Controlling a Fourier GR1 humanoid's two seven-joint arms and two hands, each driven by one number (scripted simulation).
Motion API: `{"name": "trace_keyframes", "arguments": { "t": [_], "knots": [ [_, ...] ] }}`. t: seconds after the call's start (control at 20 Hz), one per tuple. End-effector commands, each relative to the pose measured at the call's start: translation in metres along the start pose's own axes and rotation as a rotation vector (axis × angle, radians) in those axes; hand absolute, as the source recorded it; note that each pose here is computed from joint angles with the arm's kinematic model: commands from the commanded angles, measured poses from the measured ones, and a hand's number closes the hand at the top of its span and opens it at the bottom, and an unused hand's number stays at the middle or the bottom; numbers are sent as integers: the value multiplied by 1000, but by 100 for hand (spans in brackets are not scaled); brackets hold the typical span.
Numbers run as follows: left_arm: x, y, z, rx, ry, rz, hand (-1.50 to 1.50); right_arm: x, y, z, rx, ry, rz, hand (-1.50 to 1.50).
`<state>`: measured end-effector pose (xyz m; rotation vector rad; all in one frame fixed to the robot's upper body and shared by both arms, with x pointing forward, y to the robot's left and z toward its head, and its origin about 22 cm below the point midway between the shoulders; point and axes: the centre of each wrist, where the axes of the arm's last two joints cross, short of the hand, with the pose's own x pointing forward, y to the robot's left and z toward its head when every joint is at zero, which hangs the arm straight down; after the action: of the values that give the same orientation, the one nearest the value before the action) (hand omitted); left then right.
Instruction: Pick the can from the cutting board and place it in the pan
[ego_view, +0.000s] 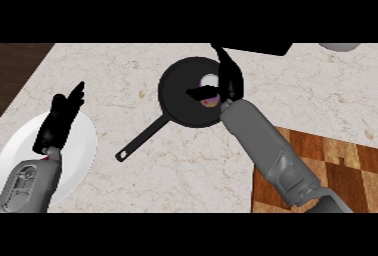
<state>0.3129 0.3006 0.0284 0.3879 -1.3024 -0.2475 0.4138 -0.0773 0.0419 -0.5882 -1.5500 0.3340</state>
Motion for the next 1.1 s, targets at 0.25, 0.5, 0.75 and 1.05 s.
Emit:
{"name": "trace_keyframes", "arguments": {
  "t": [0.25,0.5,0.75,1.05],
  "knots": [
    [7,7,-5,37,25,8,0,14,-8,-11,-177,-22,-168,-150],
    [-29,27,10,86,93,14,0,-9,-8,-8,-236,15,-182,-150],
    [-45,34,18,118,128,40,0,-21,-19,-12,-254,18,-259,-150],
    [-42,48,36,134,149,48,0,-71,-70,-7,-216,5,-272,-150]
  ]
}}
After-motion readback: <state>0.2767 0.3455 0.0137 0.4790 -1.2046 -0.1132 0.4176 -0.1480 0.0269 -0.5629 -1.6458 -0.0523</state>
